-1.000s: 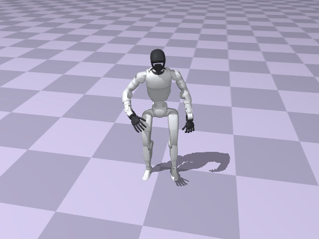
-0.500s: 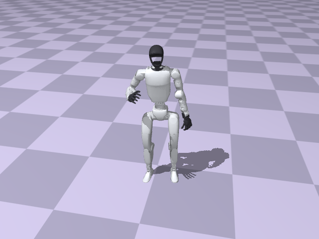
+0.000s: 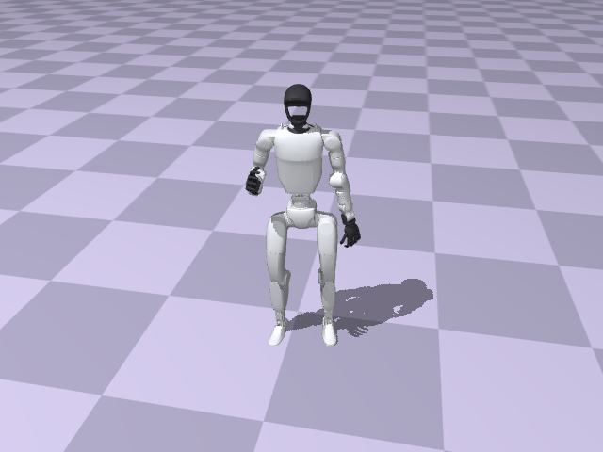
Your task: Upper body actions
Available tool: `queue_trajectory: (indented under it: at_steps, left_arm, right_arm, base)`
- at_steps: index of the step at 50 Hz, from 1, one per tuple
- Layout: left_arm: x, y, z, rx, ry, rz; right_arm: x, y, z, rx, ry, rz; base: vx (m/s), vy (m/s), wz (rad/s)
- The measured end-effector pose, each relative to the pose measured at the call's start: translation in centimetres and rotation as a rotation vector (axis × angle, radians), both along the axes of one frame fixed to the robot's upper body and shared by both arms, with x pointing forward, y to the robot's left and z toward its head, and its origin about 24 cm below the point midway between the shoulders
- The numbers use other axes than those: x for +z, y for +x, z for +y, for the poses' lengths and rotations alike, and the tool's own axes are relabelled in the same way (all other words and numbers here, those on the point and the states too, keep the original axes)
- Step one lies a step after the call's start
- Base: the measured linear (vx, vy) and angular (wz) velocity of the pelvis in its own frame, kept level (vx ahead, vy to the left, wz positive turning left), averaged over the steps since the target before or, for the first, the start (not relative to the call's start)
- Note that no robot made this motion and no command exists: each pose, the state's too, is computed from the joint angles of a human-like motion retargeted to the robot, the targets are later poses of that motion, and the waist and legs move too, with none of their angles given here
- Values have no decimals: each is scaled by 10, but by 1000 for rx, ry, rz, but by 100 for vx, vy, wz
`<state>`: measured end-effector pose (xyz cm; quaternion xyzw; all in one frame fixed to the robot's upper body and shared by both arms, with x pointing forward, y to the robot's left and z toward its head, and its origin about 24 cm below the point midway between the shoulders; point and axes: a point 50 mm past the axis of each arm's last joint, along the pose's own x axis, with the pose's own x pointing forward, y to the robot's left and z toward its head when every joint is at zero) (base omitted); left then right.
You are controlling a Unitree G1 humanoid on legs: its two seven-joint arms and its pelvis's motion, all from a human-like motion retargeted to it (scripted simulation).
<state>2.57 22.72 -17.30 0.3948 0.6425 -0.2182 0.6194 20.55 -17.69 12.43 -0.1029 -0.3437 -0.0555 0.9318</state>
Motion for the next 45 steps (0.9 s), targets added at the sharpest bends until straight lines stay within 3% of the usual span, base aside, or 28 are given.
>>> queue_trajectory:
  at_steps: [8,15,23,32,38,45]
  left_arm:
    - [0,7,-2,-14,-20,-2]
    - [0,6,-2,-29,-19,22]
    - [-1,2,-4,-44,-21,39]
    - [-1,-1,-6,-52,-24,55]
    - [-2,2,-9,-56,-35,43]
    - [-2,-3,-9,-44,-38,61]
  right_arm:
    - [-56,9,-15,-138,-102,234]
    - [-159,-3,-34,-181,-144,738]
    - [-261,-74,-41,-66,-250,1462]
    - [-298,-181,-35,-65,-228,2129]
    - [-299,-221,-29,-155,-81,2262]
    - [-300,-218,-25,-123,-139,2226]
  base:
    - [0,0,0]
    - [0,0,0]
    - [0,0,0]
    - [0,0,0]
    - [0,0,0]
    - [0,-1,-6]
